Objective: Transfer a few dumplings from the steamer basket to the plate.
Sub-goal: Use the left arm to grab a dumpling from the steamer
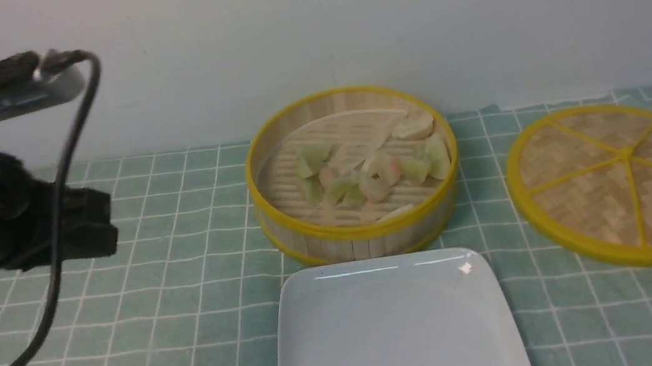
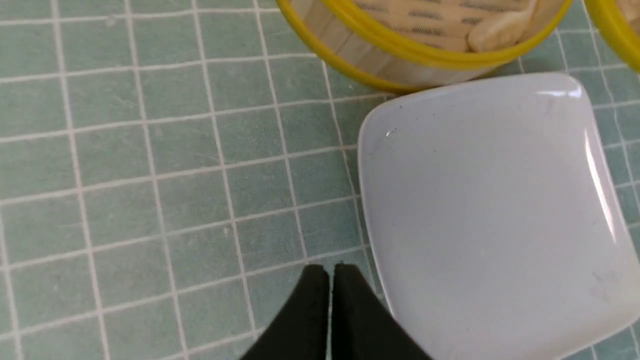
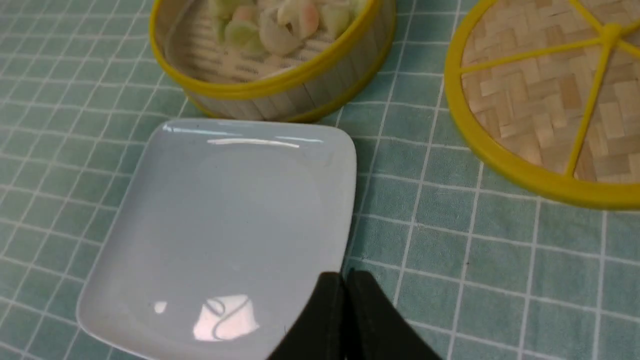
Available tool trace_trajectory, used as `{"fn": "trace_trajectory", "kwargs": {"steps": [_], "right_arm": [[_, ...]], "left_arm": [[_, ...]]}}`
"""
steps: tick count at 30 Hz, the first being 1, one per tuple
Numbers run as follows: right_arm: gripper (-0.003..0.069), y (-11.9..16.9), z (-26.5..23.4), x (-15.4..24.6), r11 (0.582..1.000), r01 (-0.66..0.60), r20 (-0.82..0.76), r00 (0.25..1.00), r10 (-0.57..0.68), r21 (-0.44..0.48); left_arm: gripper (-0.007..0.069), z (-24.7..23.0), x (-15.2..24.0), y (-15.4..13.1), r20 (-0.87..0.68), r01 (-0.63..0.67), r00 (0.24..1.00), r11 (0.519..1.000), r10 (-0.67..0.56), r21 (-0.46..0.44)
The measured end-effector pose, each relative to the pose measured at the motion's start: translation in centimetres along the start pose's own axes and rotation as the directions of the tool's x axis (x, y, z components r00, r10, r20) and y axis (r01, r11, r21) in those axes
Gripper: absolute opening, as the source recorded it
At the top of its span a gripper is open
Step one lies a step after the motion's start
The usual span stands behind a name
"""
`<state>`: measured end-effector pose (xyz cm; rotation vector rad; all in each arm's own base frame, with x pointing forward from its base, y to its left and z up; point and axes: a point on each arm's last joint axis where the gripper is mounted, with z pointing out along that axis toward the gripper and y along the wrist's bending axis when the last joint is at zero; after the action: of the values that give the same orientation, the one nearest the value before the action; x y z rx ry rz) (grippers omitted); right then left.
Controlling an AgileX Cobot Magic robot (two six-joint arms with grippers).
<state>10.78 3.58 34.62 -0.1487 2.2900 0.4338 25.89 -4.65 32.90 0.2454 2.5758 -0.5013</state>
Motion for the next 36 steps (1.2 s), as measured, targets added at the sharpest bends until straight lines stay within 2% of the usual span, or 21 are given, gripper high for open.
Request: {"fn": "trace_trajectory", "kwargs": {"steps": [7, 13, 17, 19, 23, 24, 25, 26, 29, 36], "right_arm": [[-0.0013, 0.1, 0.2, -0.9, 1.0, 0.015, -0.081, 0.997, -0.015, -0.005], [-0.0012, 0.0, 0.2, -0.8, 1.0, 0.027, -0.092, 0.995, -0.026, 0.012], [-0.0012, -0.1, 0.2, -0.8, 0.999, 0.032, -0.096, 0.995, -0.03, 0.018], [-0.001, -0.1, 0.1, -0.7, 0.999, 0.031, -0.101, 0.994, -0.03, 0.017], [-0.001, -0.1, 0.1, -0.7, 0.999, 0.033, -0.103, 0.994, -0.031, 0.02], [-0.001, -0.1, 0.1, -0.7, 0.999, 0.033, -0.103, 0.994, -0.031, 0.019], [-0.001, -0.1, 0.1, -0.7, 0.999, 0.033, -0.103, 0.994, -0.031, 0.019], [-0.001, -0.1, 0.1, -0.7, 0.999, 0.034, -0.105, 0.994, -0.031, 0.02], [-0.001, -0.1, 0.1, -0.7, 0.999, 0.035, -0.107, 0.994, -0.032, 0.021], [-0.001, -0.1, 0.1, -0.6, 0.999, 0.035, -0.112, 0.993, -0.032, 0.021]], "left_arm": [[-0.0006, 3.8, -5.1, -3.5, 0.008, -0.19, 0.982, 0.981, 0.19, 0.033], [0.0005, 8.4, -8.1, -5.0, 0.005, -0.285, 0.958, 0.958, 0.285, 0.036], [0.008, 11.3, -9.3, -5.6, 0.025, -0.328, 0.945, 0.944, 0.327, 0.024], [0.0185, 13.9, -10.5, -5.9, 0.078, -0.33, 0.941, 0.944, 0.329, 0.011], [0.0365, 17.9, -11.2, -5.5, 0.088, -0.308, 0.948, 0.951, 0.306, 0.004], [0.0405, 18.9, -11.5, -5.3, 0.093, -0.29, 0.953, 0.957, 0.289, 0.001], [0.0412, 19.2, -11.5, -5.3, 0.093, -0.285, 0.954, 0.959, 0.283, 0.0], [0.0458, 20.8, -11.7, -4.9, 0.09, -0.252, 0.964, 0.968, 0.251, -0.002], [0.0491, 23.0, -12.1, -4.4, 0.087, -0.224, 0.971, 0.975, 0.223, -0.005], [0.0459, 26.6, -12.0, -3.5, 0.054, -0.202, 0.978, 0.979, 0.202, -0.009]]}}
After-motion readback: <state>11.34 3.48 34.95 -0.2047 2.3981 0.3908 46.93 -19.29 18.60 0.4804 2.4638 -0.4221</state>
